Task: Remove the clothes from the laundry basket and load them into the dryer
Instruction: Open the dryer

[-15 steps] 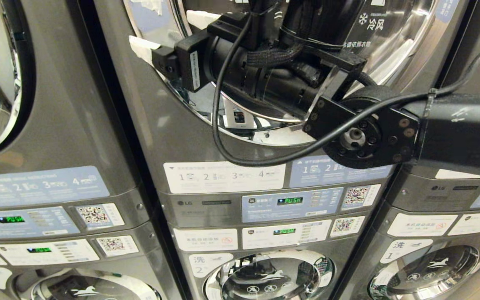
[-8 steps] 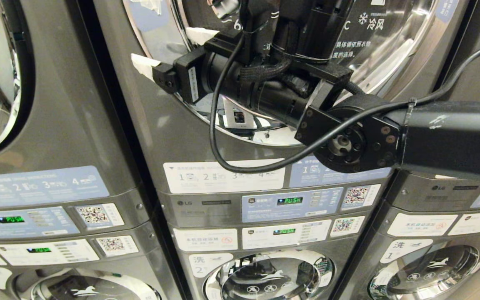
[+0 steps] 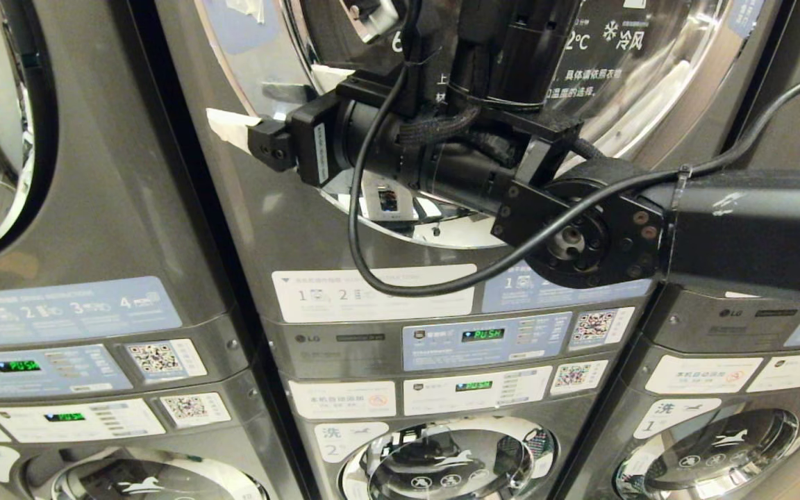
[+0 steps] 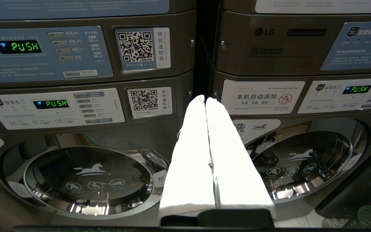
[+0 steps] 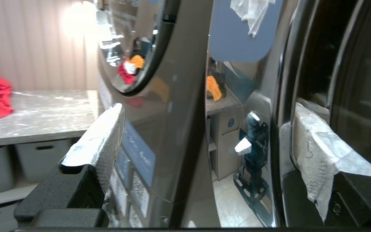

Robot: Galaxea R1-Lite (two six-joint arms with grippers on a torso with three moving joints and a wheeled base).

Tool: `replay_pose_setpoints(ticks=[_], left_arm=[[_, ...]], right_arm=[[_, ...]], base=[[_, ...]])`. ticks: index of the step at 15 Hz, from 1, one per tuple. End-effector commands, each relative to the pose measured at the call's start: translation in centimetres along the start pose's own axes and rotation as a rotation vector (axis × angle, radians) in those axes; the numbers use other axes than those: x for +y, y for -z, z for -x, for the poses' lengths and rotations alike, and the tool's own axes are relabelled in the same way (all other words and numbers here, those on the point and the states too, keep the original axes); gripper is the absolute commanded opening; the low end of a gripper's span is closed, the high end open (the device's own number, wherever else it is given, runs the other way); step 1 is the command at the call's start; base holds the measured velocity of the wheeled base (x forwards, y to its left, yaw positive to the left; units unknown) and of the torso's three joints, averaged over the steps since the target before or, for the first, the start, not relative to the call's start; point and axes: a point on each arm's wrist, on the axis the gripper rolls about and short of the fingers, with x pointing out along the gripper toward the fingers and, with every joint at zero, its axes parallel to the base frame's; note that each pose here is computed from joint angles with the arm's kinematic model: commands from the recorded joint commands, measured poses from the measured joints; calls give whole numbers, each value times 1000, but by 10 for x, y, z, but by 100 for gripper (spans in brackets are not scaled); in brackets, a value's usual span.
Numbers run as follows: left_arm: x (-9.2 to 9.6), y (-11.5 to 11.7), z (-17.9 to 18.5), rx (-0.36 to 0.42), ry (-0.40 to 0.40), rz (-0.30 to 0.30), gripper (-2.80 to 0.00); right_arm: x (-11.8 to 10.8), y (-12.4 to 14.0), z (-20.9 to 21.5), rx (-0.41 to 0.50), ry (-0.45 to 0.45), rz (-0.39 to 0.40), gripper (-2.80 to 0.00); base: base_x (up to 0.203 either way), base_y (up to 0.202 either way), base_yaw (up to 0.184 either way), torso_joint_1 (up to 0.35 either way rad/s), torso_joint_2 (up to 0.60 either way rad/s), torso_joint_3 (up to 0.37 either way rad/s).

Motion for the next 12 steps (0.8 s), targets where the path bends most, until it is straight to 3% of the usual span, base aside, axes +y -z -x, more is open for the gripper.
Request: replay_pose_setpoints(ticks=[1, 8, 12], left_arm=[[0, 0, 0, 0, -1, 0, -280], [0, 0, 0, 0, -1, 0, -280], [0, 0, 0, 0, -1, 0, -280]], right_arm=[[0, -16, 6, -28, -12, 2, 0], [16, -84, 41, -126, -49, -3, 0], [23, -81, 54, -69, -74, -22, 0]], base=[[0, 0, 0, 0, 0, 0], [0, 0, 0, 0, 0, 0], [0, 0, 0, 0, 0, 0]])
